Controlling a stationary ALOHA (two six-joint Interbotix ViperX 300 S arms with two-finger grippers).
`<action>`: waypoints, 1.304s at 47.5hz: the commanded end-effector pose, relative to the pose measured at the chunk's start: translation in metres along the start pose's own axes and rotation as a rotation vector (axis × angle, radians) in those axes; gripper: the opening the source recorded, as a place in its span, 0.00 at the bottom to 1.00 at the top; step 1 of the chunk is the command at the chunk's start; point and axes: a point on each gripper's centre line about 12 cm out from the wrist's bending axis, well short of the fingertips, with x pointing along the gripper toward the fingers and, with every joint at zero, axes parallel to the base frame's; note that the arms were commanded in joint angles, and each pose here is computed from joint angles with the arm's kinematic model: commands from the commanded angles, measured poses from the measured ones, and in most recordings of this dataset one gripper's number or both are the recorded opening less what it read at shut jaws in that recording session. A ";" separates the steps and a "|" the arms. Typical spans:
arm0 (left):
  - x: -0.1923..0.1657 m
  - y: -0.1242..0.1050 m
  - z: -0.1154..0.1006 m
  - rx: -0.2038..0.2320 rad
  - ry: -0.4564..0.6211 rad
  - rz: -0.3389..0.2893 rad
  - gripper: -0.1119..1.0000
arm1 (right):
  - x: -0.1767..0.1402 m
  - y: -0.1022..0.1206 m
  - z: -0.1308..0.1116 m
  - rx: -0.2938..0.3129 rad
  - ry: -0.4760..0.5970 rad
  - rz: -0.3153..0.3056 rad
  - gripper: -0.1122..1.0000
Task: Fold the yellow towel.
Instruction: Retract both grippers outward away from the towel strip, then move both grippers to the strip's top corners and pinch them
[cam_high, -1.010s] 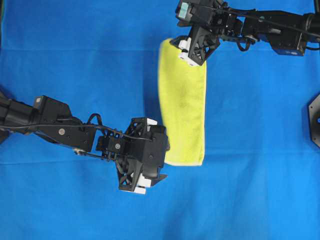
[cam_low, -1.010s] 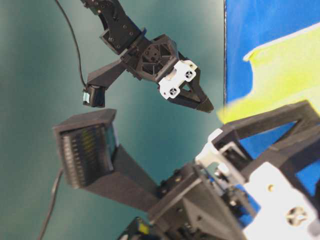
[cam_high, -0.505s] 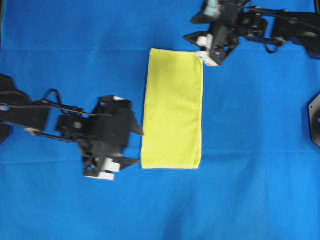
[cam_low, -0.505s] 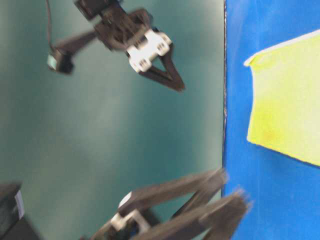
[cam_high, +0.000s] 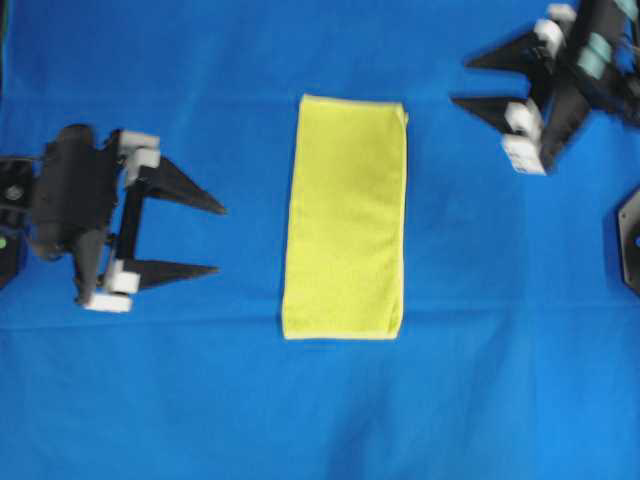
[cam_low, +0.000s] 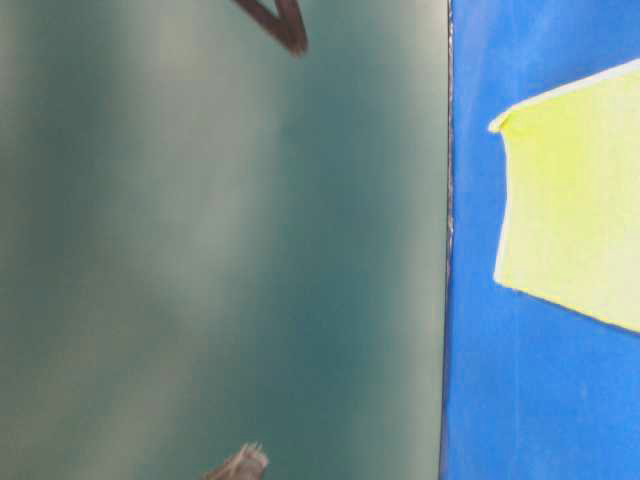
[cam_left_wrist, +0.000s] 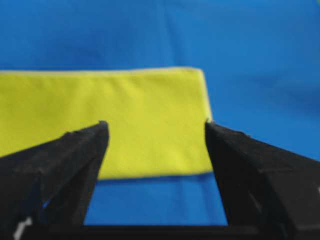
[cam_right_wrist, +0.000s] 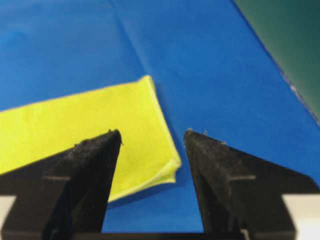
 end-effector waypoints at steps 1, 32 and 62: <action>-0.012 0.009 0.000 -0.003 -0.065 0.034 0.76 | -0.009 0.002 -0.003 0.017 -0.041 0.010 0.62; -0.016 0.022 -0.010 -0.016 -0.106 0.089 0.76 | -0.009 0.007 -0.010 0.051 -0.067 0.032 0.62; 0.085 0.136 -0.066 -0.071 0.122 0.360 0.76 | 0.104 -0.022 -0.033 0.063 0.304 -0.064 0.62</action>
